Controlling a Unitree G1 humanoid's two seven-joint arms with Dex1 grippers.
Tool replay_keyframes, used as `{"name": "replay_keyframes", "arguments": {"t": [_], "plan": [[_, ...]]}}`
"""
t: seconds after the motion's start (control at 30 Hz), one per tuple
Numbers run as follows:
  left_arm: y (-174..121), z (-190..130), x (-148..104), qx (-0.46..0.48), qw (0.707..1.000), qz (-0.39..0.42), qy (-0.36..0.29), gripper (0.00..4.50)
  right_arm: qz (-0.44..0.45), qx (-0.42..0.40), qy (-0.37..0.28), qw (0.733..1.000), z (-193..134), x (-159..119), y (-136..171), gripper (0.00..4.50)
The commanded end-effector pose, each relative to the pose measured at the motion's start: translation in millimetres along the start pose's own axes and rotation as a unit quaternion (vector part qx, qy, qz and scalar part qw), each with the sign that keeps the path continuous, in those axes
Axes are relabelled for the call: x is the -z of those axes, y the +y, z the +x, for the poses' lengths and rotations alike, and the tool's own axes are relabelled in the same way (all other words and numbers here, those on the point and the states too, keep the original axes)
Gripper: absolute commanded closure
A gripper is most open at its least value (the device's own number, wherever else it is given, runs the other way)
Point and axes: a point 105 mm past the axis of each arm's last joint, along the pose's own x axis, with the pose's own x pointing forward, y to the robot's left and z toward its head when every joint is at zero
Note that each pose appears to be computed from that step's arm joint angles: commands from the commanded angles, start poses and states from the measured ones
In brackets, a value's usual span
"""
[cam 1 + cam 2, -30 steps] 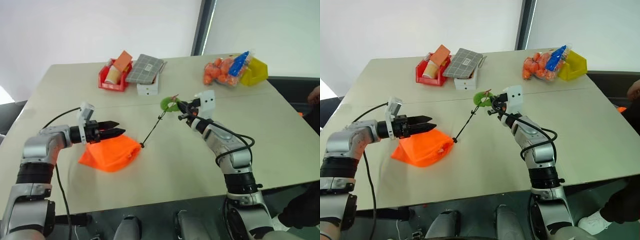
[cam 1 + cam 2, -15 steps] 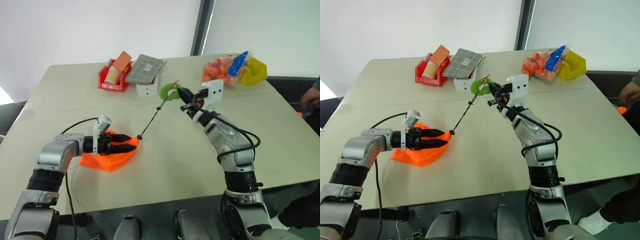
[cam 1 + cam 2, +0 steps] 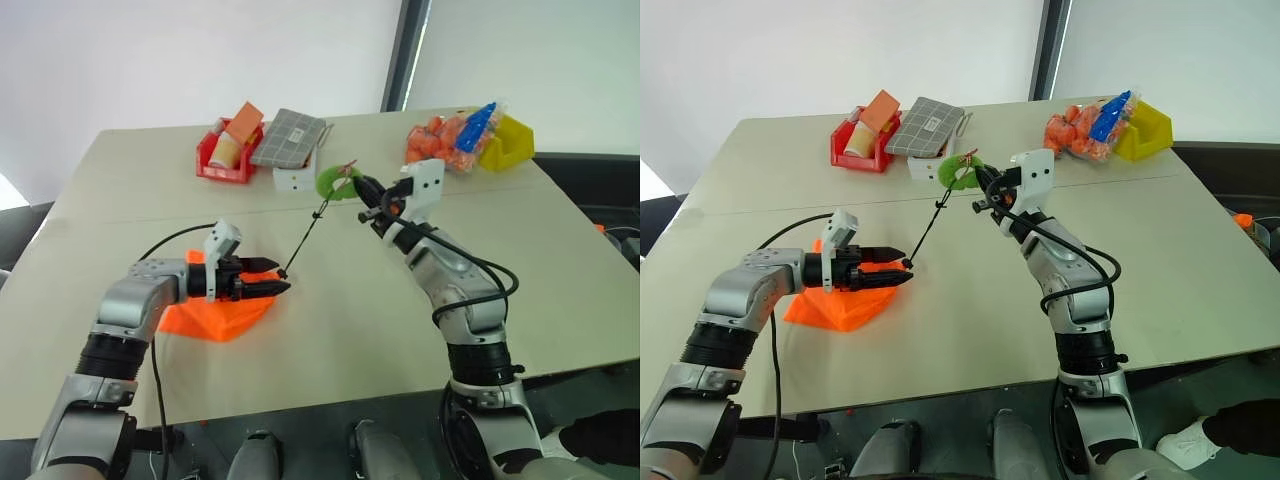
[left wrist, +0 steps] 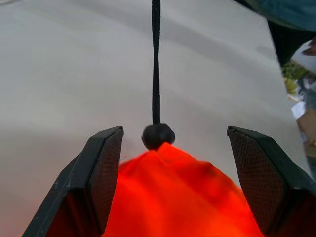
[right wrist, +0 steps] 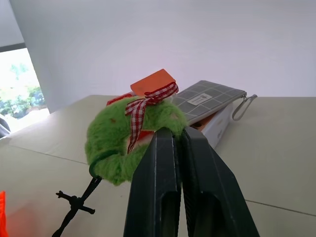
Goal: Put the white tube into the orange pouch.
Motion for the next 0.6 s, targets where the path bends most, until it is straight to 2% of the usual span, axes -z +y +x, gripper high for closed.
{"name": "replay_keyframes", "arguments": {"t": [0.03,0.13,0.27,0.6], "plan": [[-1,4,-15,-0.027,0.996,0.082,0.009,0.92,-0.023,-0.005,-0.042,0.999,0,-23,6,4.50],[-8,5,-20,-0.037,0.994,0.102,0.001,0.92,-0.027,0.003,-0.049,0.998,0,-26,5,4.50],[-10,8,-17,-0.088,0.982,0.164,0.024,0.92,-0.030,0.007,-0.053,0.998,0,-28,5,4.50],[-43,23,-28,-0.221,0.951,0.214,0.026,0.92,-0.025,-0.007,-0.058,0.998,2,-27,11,4.50]]}}
